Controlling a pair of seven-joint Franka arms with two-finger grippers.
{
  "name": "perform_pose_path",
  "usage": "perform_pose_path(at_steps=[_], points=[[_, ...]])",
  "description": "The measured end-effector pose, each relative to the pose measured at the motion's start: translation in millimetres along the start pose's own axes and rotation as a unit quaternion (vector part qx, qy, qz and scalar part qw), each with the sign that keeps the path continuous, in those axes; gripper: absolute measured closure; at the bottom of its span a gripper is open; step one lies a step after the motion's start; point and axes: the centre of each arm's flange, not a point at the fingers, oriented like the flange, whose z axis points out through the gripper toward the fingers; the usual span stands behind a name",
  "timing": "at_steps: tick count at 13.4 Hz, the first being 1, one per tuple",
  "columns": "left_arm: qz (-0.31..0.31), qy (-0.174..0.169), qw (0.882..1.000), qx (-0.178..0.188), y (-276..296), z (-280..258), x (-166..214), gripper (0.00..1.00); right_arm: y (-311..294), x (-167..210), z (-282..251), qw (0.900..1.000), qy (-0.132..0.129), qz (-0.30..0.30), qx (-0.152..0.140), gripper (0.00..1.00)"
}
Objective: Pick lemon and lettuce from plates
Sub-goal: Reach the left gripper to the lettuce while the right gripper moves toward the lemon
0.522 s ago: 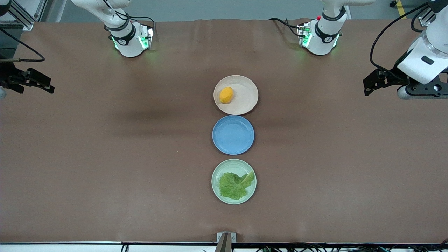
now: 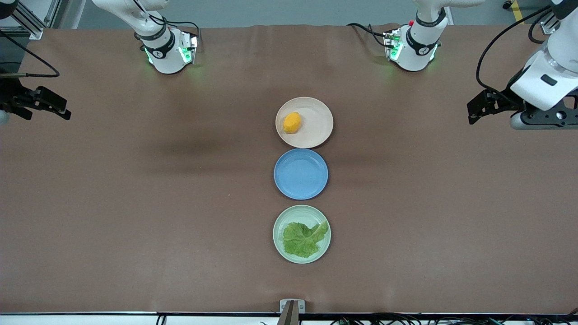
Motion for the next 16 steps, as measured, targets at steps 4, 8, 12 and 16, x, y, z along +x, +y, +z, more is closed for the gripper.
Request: perform_pose_path(at_steps=[4, 8, 12, 16], points=[[0.068, 0.03, 0.997, -0.017, 91, 70, 62, 0.0, 0, -1, -5, 1.0, 0.004, 0.0, 0.0, 0.0], [0.123, 0.113, 0.984, -0.054, 192, 191, 114, 0.0, 0, 7, 5, 1.0, -0.005, 0.0, 0.0, 0.0], [0.17, 0.195, 0.962, -0.086, 251, 293, 132, 0.0, -1, 15, 6, 1.0, 0.001, -0.001, -0.002, 0.0], [0.196, 0.235, 0.946, -0.105, 288, 367, 131, 0.0, -7, 45, 54, 1.0, -0.028, -0.001, 0.0, 0.0]])
